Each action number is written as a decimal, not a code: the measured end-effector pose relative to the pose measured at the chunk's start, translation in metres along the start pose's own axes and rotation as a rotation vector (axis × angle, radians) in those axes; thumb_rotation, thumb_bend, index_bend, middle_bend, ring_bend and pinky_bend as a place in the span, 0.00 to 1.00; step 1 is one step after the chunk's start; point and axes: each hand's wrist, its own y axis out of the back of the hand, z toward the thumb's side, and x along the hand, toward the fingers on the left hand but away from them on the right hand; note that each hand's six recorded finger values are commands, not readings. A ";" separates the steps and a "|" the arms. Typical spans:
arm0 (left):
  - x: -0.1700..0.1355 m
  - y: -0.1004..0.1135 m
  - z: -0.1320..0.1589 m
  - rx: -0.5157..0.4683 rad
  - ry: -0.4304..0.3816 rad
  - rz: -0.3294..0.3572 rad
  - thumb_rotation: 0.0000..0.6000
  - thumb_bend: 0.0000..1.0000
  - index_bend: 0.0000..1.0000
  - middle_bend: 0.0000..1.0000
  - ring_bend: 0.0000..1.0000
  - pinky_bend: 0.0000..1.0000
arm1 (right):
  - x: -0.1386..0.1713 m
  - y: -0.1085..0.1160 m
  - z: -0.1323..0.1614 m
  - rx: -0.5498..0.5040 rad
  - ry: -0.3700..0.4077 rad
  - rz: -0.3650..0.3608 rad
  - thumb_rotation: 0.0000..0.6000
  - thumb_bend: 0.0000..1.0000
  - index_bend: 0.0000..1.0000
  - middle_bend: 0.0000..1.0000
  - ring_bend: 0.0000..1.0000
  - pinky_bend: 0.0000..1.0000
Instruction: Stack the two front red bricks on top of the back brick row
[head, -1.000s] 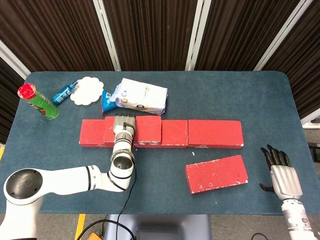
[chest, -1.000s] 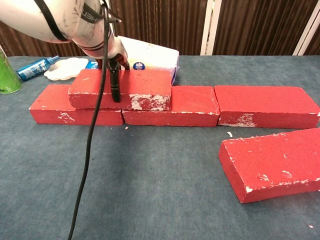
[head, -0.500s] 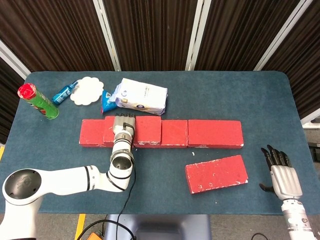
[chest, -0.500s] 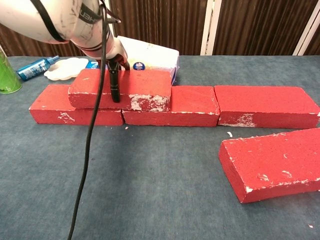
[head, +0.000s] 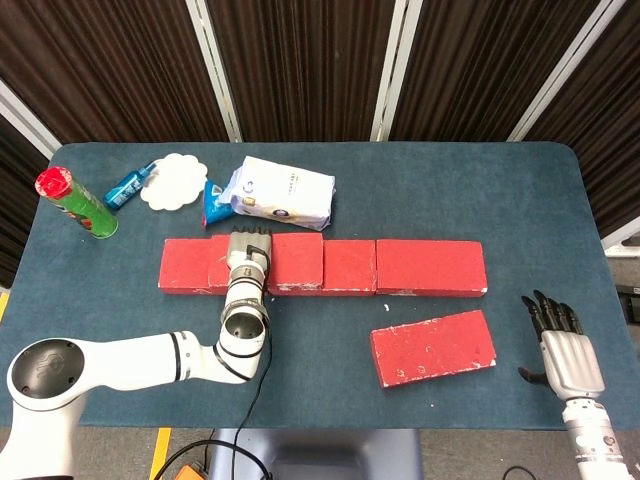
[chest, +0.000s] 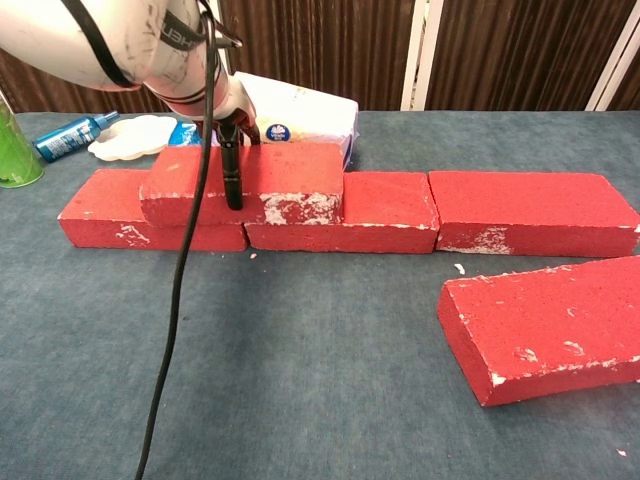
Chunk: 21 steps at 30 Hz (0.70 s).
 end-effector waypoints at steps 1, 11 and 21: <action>0.000 0.000 0.000 0.003 0.000 0.001 1.00 0.00 0.00 0.00 0.00 0.04 | 0.000 0.000 0.000 0.000 -0.001 0.000 1.00 0.00 0.15 0.06 0.00 0.00; -0.001 0.003 0.001 -0.023 -0.009 0.015 1.00 0.00 0.00 0.00 0.00 0.04 | 0.000 0.000 0.000 -0.002 -0.003 -0.002 1.00 0.00 0.15 0.06 0.00 0.00; -0.027 0.017 0.001 -0.004 -0.053 0.067 1.00 0.01 0.00 0.00 0.00 0.04 | 0.000 0.001 0.000 -0.008 0.001 -0.003 1.00 0.00 0.15 0.06 0.00 0.00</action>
